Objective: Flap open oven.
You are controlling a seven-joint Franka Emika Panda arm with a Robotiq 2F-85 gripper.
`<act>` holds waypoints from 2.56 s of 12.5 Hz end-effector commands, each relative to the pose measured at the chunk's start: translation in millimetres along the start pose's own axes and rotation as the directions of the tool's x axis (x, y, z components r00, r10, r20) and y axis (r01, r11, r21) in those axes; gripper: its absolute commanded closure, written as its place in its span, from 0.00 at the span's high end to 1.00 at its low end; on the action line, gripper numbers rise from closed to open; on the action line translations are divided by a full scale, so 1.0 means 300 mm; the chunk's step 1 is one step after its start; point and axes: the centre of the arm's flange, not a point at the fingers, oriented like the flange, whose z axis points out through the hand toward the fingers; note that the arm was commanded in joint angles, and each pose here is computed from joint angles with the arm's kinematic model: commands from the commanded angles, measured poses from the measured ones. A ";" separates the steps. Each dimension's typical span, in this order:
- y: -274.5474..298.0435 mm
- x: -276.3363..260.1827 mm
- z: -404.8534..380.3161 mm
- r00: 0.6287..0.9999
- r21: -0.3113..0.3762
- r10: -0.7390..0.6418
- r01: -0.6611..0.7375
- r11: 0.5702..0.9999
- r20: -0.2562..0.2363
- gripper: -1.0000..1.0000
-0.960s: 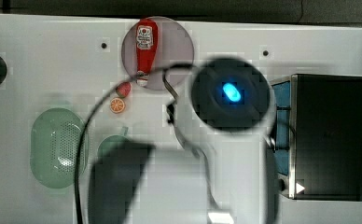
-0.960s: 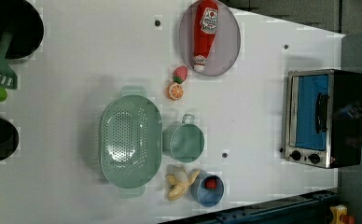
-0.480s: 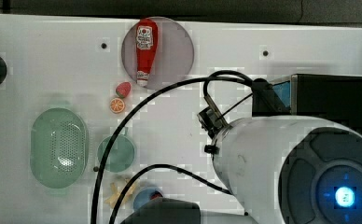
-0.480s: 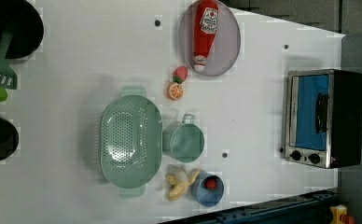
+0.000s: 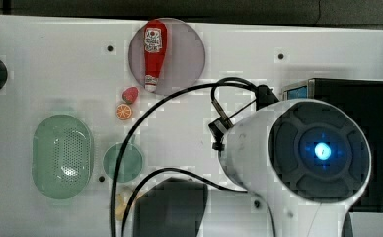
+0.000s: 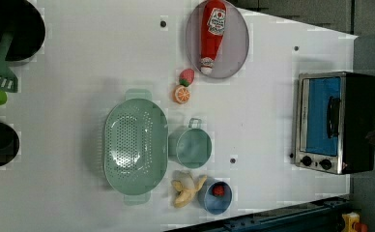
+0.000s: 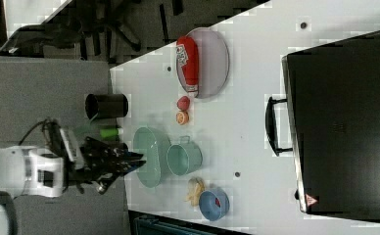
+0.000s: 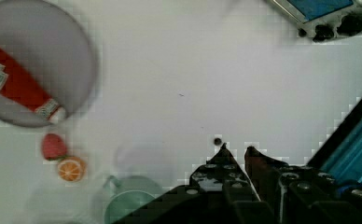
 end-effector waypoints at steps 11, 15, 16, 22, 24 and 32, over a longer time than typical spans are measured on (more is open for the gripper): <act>0.283 0.382 0.454 0.839 -0.113 -0.539 0.531 0.840 -0.070 0.17; 0.326 0.472 0.557 0.669 -0.142 -0.740 0.727 0.671 -0.073 0.17; 0.323 0.498 0.576 0.640 -0.157 -0.763 0.747 0.646 -0.093 0.17; 0.298 0.588 0.729 0.630 -0.208 -0.766 0.738 0.642 -0.128 0.17; 0.290 0.597 0.781 0.629 -0.215 -0.769 0.741 0.636 -0.112 0.17; 0.137 0.494 0.909 0.594 -0.235 -0.802 0.773 0.590 -0.059 0.17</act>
